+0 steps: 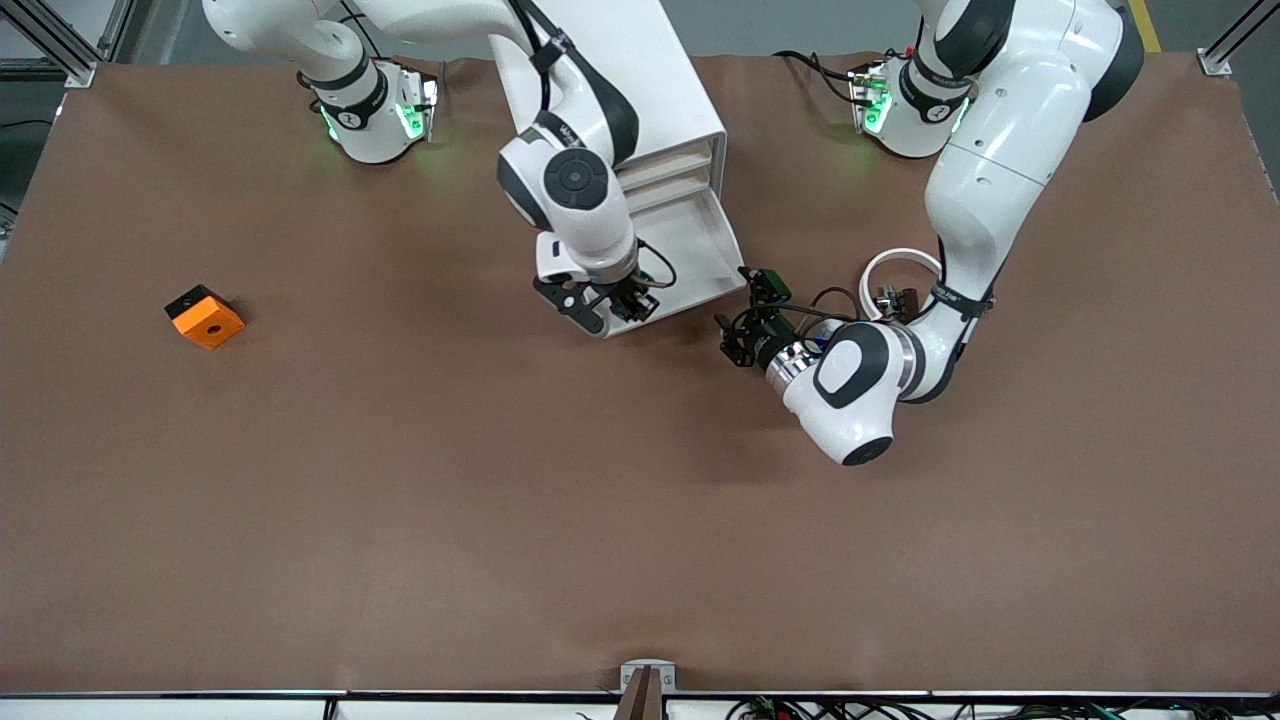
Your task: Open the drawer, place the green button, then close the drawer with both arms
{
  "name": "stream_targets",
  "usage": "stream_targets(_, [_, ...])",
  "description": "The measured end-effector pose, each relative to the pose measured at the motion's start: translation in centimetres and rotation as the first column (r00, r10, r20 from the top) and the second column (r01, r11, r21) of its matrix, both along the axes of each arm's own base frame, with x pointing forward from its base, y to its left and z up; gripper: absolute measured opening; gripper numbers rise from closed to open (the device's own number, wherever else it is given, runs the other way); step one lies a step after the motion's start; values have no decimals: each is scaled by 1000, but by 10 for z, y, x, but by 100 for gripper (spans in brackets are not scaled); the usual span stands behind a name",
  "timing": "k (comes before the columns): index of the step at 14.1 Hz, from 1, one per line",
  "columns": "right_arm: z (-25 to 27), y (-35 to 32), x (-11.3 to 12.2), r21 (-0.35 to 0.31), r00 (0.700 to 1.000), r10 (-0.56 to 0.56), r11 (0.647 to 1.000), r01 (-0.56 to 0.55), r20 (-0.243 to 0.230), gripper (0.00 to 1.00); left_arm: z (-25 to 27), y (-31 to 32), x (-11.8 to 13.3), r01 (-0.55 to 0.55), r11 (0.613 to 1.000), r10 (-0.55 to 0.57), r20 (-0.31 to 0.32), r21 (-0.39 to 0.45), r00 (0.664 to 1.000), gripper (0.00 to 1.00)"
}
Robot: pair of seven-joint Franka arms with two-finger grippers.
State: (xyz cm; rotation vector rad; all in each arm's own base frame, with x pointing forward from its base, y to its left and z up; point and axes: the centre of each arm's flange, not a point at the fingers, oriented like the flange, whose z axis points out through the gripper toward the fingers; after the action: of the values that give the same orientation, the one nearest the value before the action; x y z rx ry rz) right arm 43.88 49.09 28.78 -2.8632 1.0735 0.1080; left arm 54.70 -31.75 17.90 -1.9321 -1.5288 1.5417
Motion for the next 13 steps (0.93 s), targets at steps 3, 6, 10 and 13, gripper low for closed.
stream_targets(3, [-4,5,-6,-6,1000,0,1000,0,-5,42,22,9,11,132,982,-108,168,-137,980,100])
stream_targets(6, [-5,6,-8,-11,1000,0,1000,0,-11,47,46,14,31,267,946,-176,405,-181,897,100])
stream_targets(10, [-2,8,-11,-25,1000,7,1000,-7,-28,86,74,10,55,353,927,-200,631,-125,749,100])
stream_targets(13, [36,9,2,-45,998,23,999,-26,-57,100,96,-4,62,363,930,-197,767,-50,610,100])
